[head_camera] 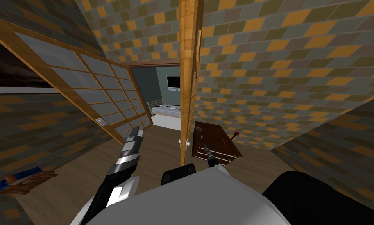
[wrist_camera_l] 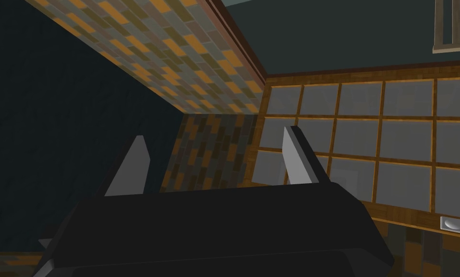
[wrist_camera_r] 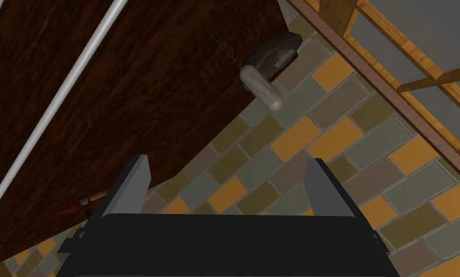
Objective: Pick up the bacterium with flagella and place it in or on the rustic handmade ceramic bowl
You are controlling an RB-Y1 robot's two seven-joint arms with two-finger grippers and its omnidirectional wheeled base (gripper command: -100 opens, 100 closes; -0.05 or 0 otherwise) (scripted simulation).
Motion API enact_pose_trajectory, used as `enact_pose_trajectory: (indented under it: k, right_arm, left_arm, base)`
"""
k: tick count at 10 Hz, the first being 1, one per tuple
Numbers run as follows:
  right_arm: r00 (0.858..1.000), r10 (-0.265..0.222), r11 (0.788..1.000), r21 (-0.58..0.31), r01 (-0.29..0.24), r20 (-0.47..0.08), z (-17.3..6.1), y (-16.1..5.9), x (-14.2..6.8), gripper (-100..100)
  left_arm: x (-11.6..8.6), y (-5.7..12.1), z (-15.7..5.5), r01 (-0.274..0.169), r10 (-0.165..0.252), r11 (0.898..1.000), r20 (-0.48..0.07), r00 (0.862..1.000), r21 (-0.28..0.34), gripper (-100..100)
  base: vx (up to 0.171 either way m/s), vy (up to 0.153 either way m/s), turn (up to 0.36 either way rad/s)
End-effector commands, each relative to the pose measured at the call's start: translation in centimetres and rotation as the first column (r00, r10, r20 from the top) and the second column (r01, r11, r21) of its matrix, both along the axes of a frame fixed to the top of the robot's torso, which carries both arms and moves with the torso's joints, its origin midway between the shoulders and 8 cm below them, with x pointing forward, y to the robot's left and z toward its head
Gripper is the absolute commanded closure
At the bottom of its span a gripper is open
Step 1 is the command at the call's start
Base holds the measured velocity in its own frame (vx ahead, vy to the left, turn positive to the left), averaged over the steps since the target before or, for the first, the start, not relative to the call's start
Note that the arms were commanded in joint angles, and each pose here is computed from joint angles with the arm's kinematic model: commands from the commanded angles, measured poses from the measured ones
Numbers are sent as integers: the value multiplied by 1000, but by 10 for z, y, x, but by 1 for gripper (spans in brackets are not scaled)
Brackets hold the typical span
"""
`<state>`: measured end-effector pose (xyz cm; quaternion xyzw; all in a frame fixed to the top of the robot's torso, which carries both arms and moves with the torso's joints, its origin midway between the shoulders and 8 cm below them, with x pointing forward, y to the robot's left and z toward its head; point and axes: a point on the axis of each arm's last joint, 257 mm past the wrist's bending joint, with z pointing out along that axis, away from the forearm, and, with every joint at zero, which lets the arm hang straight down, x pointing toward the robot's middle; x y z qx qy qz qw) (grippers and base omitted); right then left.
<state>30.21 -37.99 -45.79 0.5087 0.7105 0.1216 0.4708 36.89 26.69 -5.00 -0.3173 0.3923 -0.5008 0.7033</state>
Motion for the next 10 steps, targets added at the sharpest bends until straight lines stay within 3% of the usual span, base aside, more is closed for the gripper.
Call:
enact_pose_trajectory:
  k: [1,2,3,4,5,8,9,10]
  right_arm:
    - [998,-5,999,-42,2,-61,-15,-8,-15,-100]
    - [994,-30,998,-57,24,-104,-29,-13,-27,-100]
    - [989,-27,995,-94,14,-144,-39,-18,-38,-100]
    - [989,-27,995,-94,14,-144,-39,-18,-38,-100]
    - [978,-49,992,-127,23,-203,-56,-24,-56,-100]
    - [955,-74,980,-201,16,-288,-76,-35,-84,-100]
    - [955,-70,978,-209,9,-289,-75,-35,-83,-100]
    - [939,-101,970,-243,19,-328,-84,-42,-99,-100]
  left_arm:
    - [0,0,0,0,0,1000,0,1000,0,0]
    - [0,0,0,0,0,1000,0,1000,0,0]
    - [0,0,0,0,0,1000,0,1000,0,0]
    - [0,0,0,0,0,1000,0,1000,0,0]
    - [0,0,0,0,0,1000,0,1000,0,0]
    - [0,0,0,0,0,1000,0,1000,0,0]
    - [0,0,0,0,0,1000,0,1000,0,0]
    - [0,0,0,0,0,1000,0,1000,0,0]
  base:
    - [16,29,41]
    - [15,23,58]
    - [18,31,44]
    - [12,25,3]
    - [15,23,51]
    - [21,28,66]
    - [9,17,0]
    - [10,7,57]
